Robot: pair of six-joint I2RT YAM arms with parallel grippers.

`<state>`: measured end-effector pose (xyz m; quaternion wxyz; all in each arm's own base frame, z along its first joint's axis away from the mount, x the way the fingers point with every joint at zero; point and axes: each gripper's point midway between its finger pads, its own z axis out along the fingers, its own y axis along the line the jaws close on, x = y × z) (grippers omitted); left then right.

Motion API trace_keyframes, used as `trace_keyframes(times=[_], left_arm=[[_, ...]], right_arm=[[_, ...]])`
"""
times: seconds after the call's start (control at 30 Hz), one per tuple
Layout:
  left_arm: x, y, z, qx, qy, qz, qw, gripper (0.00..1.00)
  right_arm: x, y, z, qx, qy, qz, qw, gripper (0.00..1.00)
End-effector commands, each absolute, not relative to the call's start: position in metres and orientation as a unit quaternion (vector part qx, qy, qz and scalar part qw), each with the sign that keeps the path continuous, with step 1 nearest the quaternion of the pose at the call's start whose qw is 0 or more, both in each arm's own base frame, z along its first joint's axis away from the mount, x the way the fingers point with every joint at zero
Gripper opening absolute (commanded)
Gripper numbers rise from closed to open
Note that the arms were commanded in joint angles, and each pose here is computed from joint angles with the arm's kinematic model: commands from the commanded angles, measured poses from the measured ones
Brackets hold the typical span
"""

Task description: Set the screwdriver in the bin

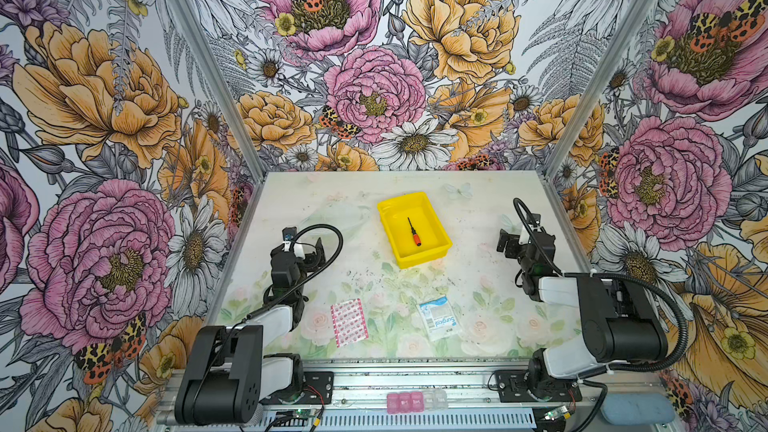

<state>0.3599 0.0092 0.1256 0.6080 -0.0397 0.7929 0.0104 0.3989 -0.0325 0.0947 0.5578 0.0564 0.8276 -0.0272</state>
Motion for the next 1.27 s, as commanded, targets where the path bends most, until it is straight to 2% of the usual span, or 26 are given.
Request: trace_keyframes(times=[0.0,0.3,0.8,1.23], left_arm=[[0.384,0.003,0.161,-0.019,0.756,-0.004,0.654,0.99],[0.398,-0.005,0.131,0.013,0.763,-0.008,0.646,0.99],[0.404,0.003,0.13,-0.012,0.768,0.014,0.641,0.99],[0.407,0.007,0.129,-0.016,0.772,-0.015,0.635,0.99]], right_arm=[[0.404,-0.024,0.11,0.033,0.801,-0.015,0.598,0.99],[0.405,-0.022,0.11,0.032,0.802,-0.027,0.597,1.0],[0.404,-0.022,0.11,0.031,0.801,-0.032,0.597,0.99],[0.404,-0.021,0.111,0.031,0.801,-0.031,0.598,1.0]])
